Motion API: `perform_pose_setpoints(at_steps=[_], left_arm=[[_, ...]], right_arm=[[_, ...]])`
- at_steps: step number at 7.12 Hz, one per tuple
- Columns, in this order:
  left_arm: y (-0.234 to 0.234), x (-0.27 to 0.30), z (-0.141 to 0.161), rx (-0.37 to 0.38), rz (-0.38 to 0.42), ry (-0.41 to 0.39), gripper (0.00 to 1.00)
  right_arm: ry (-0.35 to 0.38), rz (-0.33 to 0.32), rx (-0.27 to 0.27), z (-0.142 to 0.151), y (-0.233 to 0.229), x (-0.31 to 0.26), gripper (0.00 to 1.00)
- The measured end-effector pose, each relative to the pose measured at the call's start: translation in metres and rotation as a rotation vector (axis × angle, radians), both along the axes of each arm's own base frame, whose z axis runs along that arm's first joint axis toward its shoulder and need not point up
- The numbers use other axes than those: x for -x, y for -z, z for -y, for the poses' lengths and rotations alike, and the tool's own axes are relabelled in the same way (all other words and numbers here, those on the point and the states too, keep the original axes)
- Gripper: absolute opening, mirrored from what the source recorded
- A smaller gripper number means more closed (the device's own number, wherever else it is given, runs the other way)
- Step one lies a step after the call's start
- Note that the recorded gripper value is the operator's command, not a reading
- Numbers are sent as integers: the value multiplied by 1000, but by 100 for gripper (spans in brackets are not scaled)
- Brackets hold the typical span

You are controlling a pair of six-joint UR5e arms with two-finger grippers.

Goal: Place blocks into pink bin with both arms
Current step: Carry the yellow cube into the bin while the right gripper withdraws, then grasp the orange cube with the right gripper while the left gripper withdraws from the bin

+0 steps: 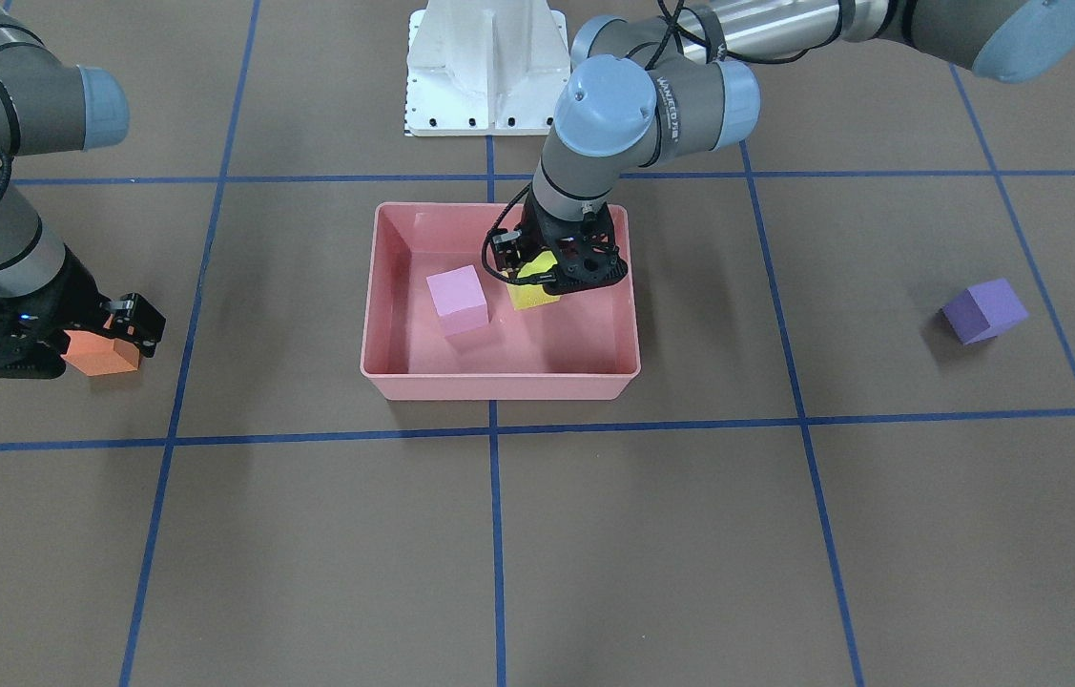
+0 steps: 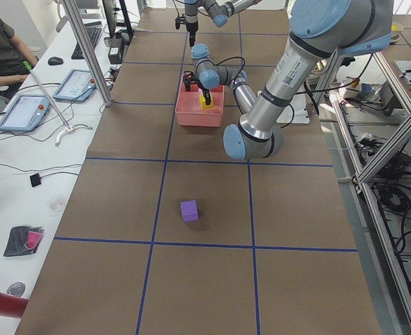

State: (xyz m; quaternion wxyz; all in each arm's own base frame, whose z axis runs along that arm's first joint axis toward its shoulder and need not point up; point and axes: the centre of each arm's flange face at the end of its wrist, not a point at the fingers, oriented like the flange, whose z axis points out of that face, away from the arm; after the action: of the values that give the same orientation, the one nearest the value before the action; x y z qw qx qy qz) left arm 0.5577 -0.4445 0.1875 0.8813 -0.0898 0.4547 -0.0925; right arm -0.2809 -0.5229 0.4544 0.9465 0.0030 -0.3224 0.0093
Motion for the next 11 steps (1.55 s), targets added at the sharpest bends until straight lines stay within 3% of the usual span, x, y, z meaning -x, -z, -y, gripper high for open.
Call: perform_pose_setpoints(at_steps=[1, 4, 7, 8, 9, 11], left_arm=[[0, -2, -1, 1, 1, -3, 68], [1, -3, -2, -1, 0, -4, 78], [3, -2, -3, -4, -4, -4, 82], [5, -2, -3, -7, -5, -1, 88], [7, -1, -2, -14, -6, 5, 89], [21, 15, 7, -35, -30, 32, 88]], right_arm=[[18, -10, -4, -5, -17, -4, 99], [43, 0, -21, -16, -52, -9, 99], [59, 12, -11, -25, -62, -1, 99], [69, 13, -9, -28, -63, 4, 98], [78, 14, -7, -31, -63, 8, 85], [89, 13, -3, -36, -66, 11, 20]])
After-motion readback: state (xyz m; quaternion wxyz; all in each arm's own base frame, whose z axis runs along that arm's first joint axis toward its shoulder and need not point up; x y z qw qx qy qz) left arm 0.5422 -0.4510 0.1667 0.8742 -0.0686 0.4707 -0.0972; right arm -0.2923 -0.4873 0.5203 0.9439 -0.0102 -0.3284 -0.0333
